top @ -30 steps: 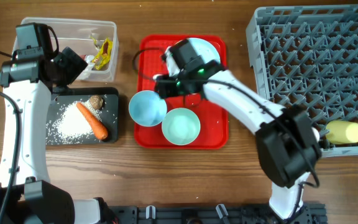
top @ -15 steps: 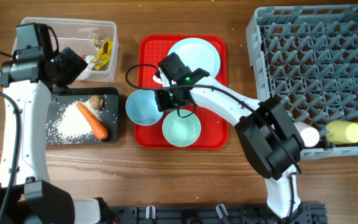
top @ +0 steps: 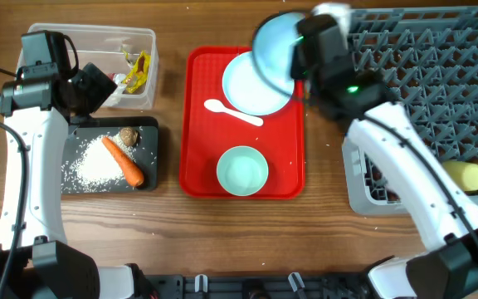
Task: Sort waste into correct bins and load items into the dishwasher rack
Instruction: 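Carry the light blue bowl with the right gripper into the dish rack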
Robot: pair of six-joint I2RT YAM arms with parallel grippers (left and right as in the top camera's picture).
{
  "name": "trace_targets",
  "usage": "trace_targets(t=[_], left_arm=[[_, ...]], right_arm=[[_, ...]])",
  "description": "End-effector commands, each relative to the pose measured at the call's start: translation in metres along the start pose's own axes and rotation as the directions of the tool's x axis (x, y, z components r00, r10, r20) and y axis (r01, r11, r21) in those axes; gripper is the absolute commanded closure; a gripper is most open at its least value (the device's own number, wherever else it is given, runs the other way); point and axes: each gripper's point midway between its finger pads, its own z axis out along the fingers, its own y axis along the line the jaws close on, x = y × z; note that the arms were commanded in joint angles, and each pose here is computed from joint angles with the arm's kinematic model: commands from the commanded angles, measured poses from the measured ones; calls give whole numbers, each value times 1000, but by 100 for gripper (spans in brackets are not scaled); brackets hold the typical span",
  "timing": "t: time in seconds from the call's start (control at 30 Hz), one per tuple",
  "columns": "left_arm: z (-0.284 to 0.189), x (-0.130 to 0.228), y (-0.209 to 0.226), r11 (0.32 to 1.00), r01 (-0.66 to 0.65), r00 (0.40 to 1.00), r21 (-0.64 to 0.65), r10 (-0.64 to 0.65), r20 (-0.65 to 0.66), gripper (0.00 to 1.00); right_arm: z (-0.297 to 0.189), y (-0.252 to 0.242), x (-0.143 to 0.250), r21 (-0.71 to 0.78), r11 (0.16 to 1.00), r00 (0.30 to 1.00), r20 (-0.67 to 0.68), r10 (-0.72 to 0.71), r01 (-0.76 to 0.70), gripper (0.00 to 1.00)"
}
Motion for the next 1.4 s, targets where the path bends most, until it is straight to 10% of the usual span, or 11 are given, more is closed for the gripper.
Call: trace_targets(t=[0.0, 0.4, 1.37], left_arm=[[-2, -3, 2, 1000, 17, 1000, -4, -17, 13, 0], [-2, -3, 2, 1000, 17, 1000, -4, -17, 13, 0], [-2, -3, 2, 1000, 17, 1000, -4, -17, 13, 0]], right_arm=[[12, -97, -40, 463, 886, 986, 132, -101, 29, 96], [117, -191, -49, 700, 420, 775, -308, -552, 577, 96], [170, -132, 25, 481, 524, 701, -343, -625, 703, 95]])
